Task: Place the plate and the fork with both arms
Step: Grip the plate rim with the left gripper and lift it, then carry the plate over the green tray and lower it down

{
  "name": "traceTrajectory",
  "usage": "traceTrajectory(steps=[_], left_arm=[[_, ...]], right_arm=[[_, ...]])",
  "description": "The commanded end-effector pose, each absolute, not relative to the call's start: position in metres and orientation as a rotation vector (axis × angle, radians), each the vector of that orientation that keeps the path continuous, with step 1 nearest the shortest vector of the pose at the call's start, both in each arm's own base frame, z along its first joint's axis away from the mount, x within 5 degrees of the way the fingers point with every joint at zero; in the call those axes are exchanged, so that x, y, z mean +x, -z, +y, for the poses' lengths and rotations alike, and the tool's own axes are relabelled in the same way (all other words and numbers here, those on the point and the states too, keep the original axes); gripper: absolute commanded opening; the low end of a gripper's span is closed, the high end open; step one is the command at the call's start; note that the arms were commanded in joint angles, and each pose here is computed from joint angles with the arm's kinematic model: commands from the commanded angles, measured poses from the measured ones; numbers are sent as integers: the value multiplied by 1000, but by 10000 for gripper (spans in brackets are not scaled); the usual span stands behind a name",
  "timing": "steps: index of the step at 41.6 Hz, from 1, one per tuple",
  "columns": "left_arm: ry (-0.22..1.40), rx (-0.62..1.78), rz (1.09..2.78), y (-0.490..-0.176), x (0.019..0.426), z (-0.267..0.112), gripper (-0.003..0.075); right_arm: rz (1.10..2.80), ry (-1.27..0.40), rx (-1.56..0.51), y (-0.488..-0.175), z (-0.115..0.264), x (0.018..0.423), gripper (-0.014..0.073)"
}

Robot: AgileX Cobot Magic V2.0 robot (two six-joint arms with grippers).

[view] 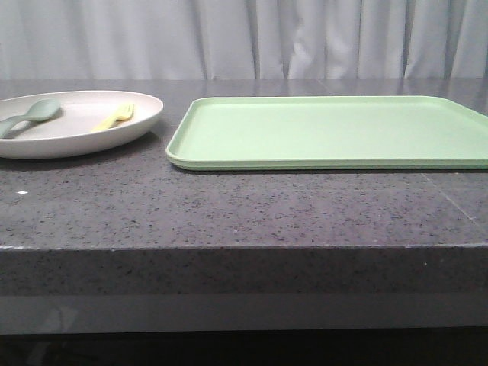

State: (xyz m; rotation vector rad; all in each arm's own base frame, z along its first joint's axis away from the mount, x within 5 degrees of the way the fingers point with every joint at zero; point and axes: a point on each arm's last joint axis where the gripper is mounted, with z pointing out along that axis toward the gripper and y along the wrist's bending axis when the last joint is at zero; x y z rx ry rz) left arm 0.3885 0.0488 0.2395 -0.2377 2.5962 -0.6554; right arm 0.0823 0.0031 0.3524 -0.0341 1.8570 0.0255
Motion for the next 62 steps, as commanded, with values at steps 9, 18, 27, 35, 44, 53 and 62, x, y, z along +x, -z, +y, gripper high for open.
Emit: traceTrajectory(steps=[9, 18, 27, 35, 44, 53, 62], left_arm=[[734, -281, 2463, -286, 381, 38, -20], [778, -252, 2407, -319, 384, 15, -20], [825, -216, 2348, -355, 391, -35, -20], [800, -209, 2300, -381, 389, -87, -20], [874, -211, 2325, -379, 394, -145, -20], [860, -217, 2365, -353, 396, -204, -20], [863, -299, 2358, -333, 388, -249, -20]], right_arm=[[1764, -3, -36, -367, 2, 85, 573], [1764, -3, -36, -367, 2, 85, 573], [1764, -3, -36, -367, 2, 85, 573], [1764, -3, -36, -367, 2, 85, 573], [1764, -3, -36, -367, 2, 85, 573], [1764, -3, -36, -367, 2, 85, 573], [1764, -3, -36, -367, 2, 85, 573]])
